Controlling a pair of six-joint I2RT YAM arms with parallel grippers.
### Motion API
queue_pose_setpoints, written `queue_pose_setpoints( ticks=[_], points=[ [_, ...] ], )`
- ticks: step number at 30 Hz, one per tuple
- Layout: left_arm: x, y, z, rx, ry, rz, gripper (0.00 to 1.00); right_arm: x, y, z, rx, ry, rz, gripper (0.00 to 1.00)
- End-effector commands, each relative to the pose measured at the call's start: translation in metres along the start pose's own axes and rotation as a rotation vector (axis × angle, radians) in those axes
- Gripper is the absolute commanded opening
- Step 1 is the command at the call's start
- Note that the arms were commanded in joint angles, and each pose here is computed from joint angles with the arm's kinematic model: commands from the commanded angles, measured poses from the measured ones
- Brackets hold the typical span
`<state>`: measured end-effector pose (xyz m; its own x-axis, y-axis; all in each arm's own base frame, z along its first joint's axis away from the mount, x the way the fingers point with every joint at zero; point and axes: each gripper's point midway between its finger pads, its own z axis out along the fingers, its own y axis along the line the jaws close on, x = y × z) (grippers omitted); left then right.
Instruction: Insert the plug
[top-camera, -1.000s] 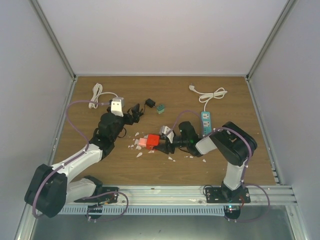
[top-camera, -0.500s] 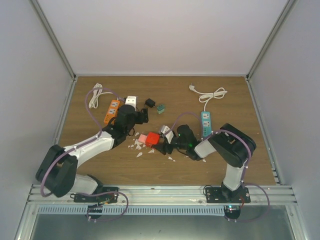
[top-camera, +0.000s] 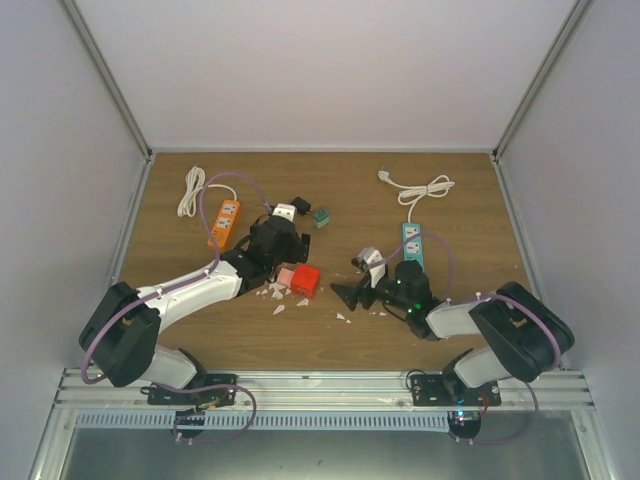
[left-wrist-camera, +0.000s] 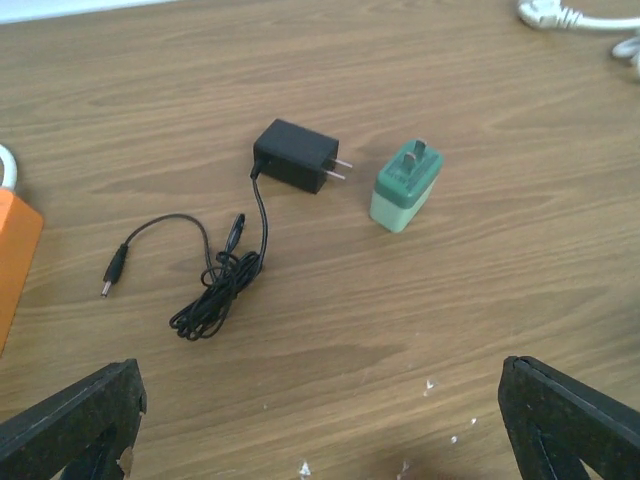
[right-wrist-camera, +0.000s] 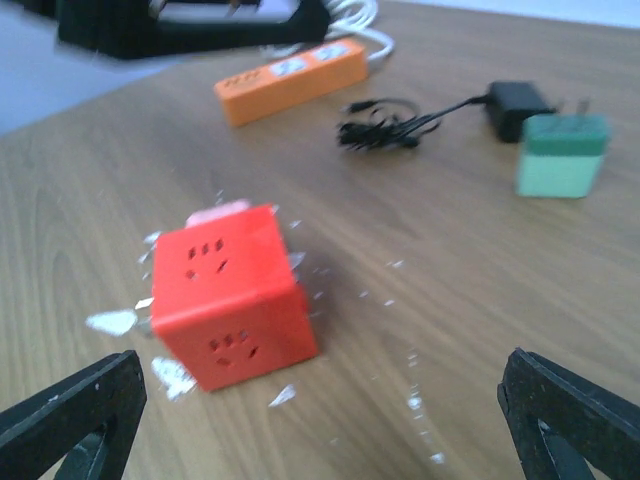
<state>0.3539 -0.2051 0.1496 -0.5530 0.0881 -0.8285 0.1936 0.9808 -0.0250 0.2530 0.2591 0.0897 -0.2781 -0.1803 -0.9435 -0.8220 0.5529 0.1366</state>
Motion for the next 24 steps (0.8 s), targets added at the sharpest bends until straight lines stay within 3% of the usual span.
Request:
queue_pose_setpoints(
  ticks=[1,6,13,18,24],
  points=[
    [-0.006,-0.007,-0.002,0.030,0.010,0.051,0.99,-0.023,-0.037,-0.015,0.136,-0.089,0.150,1.00],
    [0.018,-0.029,0.002,0.131,0.093,0.140,0.99,-0.020,-0.070,-0.034,0.216,-0.114,0.277,1.00],
    [0.038,-0.056,0.009,0.249,0.178,0.192,0.88,-0.013,-0.077,-0.036,0.257,-0.094,0.299,1.00],
    [0.050,-0.065,0.010,0.242,0.240,0.203,0.96,-0.011,-0.081,-0.036,0.274,-0.083,0.304,1.00],
    [0.059,-0.068,0.008,0.224,0.268,0.208,0.96,-0.008,-0.084,-0.036,0.294,-0.072,0.309,1.00]
  ],
)
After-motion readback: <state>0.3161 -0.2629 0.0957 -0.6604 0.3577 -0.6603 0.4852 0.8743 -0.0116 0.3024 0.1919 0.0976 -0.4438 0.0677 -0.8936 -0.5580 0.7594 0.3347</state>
